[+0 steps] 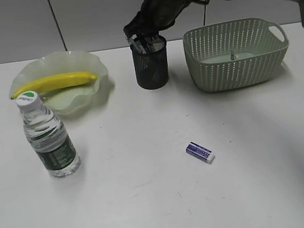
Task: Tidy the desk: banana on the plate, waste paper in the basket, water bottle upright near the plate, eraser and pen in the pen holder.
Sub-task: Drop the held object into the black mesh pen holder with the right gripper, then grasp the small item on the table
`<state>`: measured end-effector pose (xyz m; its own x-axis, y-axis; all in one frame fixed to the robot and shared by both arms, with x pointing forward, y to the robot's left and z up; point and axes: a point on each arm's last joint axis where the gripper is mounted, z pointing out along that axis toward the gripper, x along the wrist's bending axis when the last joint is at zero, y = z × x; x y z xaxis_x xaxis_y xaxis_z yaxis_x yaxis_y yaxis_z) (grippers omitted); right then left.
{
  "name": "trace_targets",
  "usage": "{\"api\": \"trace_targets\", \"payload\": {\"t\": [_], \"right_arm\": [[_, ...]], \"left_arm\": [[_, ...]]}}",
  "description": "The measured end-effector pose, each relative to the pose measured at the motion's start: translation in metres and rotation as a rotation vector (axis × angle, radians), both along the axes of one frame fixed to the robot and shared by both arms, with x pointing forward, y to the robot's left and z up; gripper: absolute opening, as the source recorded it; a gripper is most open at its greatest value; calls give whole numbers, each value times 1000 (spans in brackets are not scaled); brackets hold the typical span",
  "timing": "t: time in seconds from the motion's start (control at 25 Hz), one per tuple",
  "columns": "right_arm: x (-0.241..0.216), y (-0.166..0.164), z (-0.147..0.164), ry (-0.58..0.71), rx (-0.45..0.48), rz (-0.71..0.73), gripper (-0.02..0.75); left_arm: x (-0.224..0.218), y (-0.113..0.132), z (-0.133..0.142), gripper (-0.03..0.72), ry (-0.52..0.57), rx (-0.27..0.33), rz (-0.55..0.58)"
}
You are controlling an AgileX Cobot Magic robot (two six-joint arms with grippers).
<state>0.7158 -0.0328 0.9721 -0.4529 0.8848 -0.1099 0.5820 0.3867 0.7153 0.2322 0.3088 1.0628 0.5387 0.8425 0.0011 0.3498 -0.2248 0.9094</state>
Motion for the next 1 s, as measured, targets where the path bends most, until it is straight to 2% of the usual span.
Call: {"api": "trace_targets", "payload": {"t": [0.28,0.48,0.56,0.8,1.0], "right_arm": [[5,6,-13,-16,62,5,202],[5,7,-13,-26,69,7,352],[5,7,-13,-20,66,6,384],[-3,0,-8,75,4,-19,399],[-23,-14,26,194,-68,-60,400]], "left_arm": [[0,0,0,262,-1,1,1],[0,0,0,262,-1,1,1],[0,0,0,262,-1,1,1],[0,0,0,262,-1,1,1],[0,0,0,262,-1,1,1]]}}
